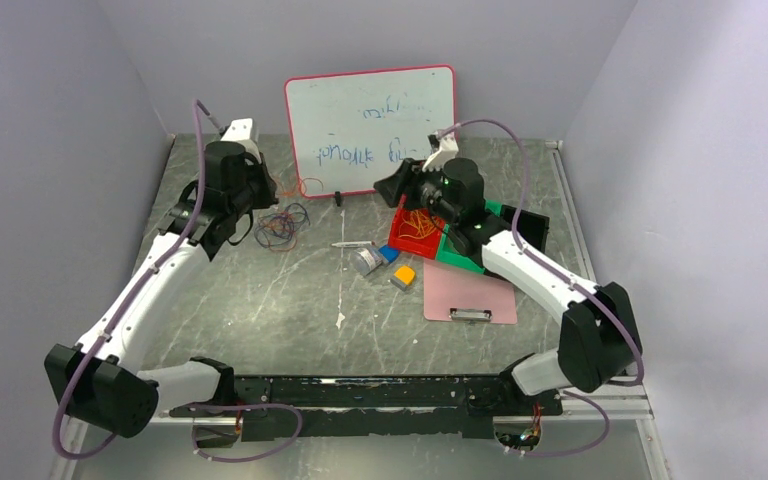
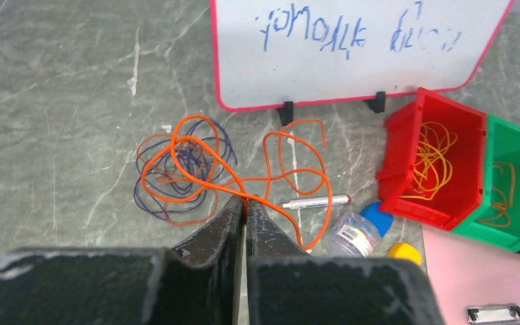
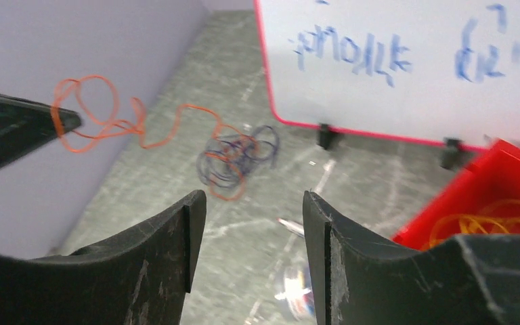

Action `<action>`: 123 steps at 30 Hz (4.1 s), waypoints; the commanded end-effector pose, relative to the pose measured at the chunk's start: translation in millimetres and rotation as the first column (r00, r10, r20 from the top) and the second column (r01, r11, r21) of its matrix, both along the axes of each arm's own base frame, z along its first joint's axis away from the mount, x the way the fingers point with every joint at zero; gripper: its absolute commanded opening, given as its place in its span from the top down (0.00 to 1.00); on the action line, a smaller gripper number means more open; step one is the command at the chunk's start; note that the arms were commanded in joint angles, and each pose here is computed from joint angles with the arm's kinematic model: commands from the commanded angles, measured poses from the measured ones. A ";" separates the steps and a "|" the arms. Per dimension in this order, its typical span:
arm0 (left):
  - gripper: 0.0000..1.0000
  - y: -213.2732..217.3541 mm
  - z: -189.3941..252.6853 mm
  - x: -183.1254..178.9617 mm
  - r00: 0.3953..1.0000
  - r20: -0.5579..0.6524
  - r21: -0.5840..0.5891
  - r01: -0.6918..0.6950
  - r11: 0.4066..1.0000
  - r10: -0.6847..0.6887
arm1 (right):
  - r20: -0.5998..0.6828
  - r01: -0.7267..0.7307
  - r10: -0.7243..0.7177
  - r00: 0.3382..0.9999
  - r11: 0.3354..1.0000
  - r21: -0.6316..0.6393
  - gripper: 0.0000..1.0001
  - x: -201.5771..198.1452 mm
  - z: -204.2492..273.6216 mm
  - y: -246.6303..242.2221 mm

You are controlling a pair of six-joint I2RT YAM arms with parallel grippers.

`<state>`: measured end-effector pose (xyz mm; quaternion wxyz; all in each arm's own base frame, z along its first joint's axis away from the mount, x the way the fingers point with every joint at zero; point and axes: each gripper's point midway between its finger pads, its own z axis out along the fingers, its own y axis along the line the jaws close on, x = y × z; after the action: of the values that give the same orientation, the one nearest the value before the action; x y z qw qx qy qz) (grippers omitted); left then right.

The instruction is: Untangle the cables

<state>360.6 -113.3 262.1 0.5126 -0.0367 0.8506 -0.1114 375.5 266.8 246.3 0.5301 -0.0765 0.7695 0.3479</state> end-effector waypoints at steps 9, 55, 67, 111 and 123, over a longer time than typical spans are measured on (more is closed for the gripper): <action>0.93 -30.8 40.9 -5.8 0.973 0.148 -0.063 0.189 0.980 -0.178 | 0.038 -0.198 0.195 0.980 0.959 0.204 0.39 -12.0 52.1 80.6; 0.51 -91.2 29.3 -26.6 0.876 0.202 -0.176 0.472 0.864 -0.438 | 0.140 0.042 -0.045 0.989 0.999 0.026 1.00 8.9 81.0 38.7; 0.48 -83.8 18.1 -14.3 0.904 0.166 -0.146 0.418 0.897 -0.394 | 0.263 0.286 -0.260 0.929 0.956 -0.064 1.00 1.5 119.0 -48.9; 0.51 -68.5 -55.2 6.1 0.956 -0.081 -0.104 0.273 0.956 -0.282 | 0.026 0.612 -0.657 0.753 0.685 -0.396 1.00 18.6 -21.7 -215.3; 0.51 -63.5 -62.1 8.4 0.963 -0.110 -0.092 0.238 0.967 -0.247 | -0.094 0.461 -0.655 0.750 0.619 -0.636 1.00 31.2 -90.3 -220.6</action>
<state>363.5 -176.6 195.8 0.4370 0.0464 0.8732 -0.2105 403.2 54.7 165.4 0.4644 0.0868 0.8802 -0.0445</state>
